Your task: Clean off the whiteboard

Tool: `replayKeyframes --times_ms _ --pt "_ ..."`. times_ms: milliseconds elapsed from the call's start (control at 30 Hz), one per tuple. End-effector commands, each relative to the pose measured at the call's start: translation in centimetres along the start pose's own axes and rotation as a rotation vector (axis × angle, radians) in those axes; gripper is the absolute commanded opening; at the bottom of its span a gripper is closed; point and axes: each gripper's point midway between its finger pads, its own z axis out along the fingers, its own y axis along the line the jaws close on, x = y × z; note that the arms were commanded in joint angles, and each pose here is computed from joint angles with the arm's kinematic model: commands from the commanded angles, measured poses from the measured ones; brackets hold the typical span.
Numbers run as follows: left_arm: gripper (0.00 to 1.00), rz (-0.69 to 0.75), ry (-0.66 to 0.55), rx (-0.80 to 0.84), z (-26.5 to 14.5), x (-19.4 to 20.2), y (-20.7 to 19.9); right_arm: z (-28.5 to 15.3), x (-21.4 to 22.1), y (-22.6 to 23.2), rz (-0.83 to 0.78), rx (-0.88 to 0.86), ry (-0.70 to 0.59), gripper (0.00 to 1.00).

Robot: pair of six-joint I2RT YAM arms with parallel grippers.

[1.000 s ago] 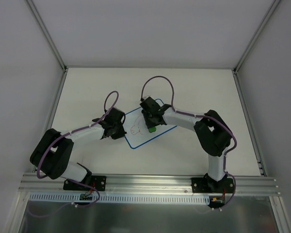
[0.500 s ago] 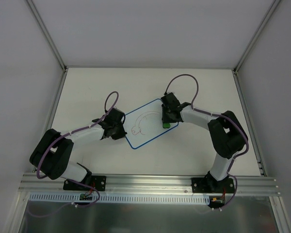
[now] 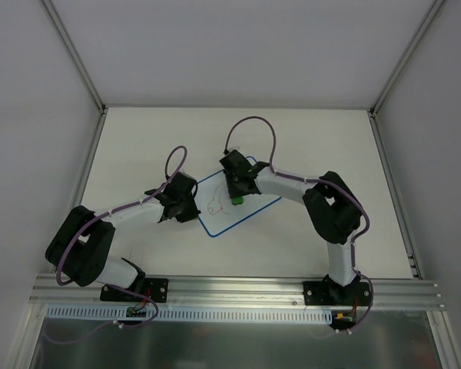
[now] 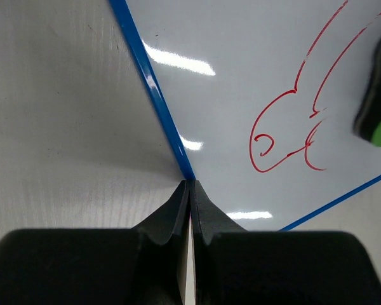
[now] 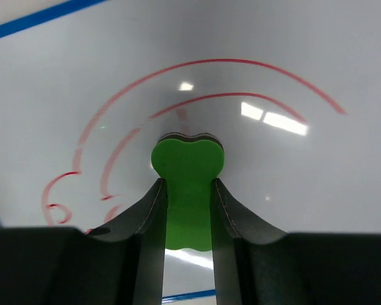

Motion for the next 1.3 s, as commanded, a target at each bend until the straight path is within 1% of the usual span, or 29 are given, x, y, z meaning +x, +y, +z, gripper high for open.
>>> replayKeyframes --times_ms 0,33,133,233,300,400,433,533,567,667,800,1000,1033,1167,1267 --pt "0.00 0.045 0.141 -0.146 -0.2 4.3 4.3 0.9 6.8 5.1 -0.124 -0.093 0.213 0.00" --pt "0.00 0.046 0.140 -0.144 -0.2 4.3 4.2 0.6 7.5 6.5 -0.154 -0.113 0.221 0.00" --pt "0.00 0.044 0.137 -0.143 -0.2 4.3 4.2 0.3 9.0 8.5 -0.210 -0.153 0.255 0.00" --pt "0.00 0.044 0.134 -0.141 -0.2 4.3 4.2 0.3 9.9 8.3 -0.215 -0.149 0.277 0.00" --pt "0.00 0.040 0.134 -0.145 -0.2 4.3 4.3 0.4 9.7 7.0 -0.211 -0.100 0.260 0.00" --pt "0.00 0.036 0.126 -0.144 -0.2 4.3 4.4 0.2 9.0 3.7 -0.155 -0.021 0.239 0.00" --pt "0.00 0.036 0.123 -0.144 -0.2 4.3 4.4 0.4 8.4 2.0 -0.111 0.013 0.232 0.00" --pt "0.00 0.035 0.121 -0.140 -0.3 4.2 4.3 -0.3 7.6 -2.9 -0.057 0.143 0.189 0.00" --pt "0.00 0.037 0.121 -0.140 -0.3 4.2 4.4 -0.6 8.4 -4.4 -0.054 0.184 0.195 0.00" --pt "0.00 0.036 0.122 -0.133 -0.3 4.2 4.2 -1.2 8.5 -5.1 -0.060 0.181 0.193 0.00" --pt "0.00 0.031 0.117 -0.128 -0.4 4.1 4.1 -1.1 9.4 -3.0 -0.129 0.120 0.220 0.00" --pt "0.00 0.026 0.114 -0.116 -0.3 4.2 4.0 -0.9 10.9 3.7 -0.233 -0.049 0.265 0.00" --pt "0.00 0.026 0.111 -0.112 -0.3 4.1 3.9 -1.1 10.5 5.2 -0.248 -0.079 0.250 0.00" --pt "0.00 0.024 0.114 -0.108 -0.2 4.2 3.8 -1.1 11.3 7.9 -0.287 -0.135 0.268 0.00" --pt "0.00 0.021 0.113 -0.105 -0.2 4.2 3.8 -1.1 11.9 8.9 -0.320 -0.146 0.271 0.00"
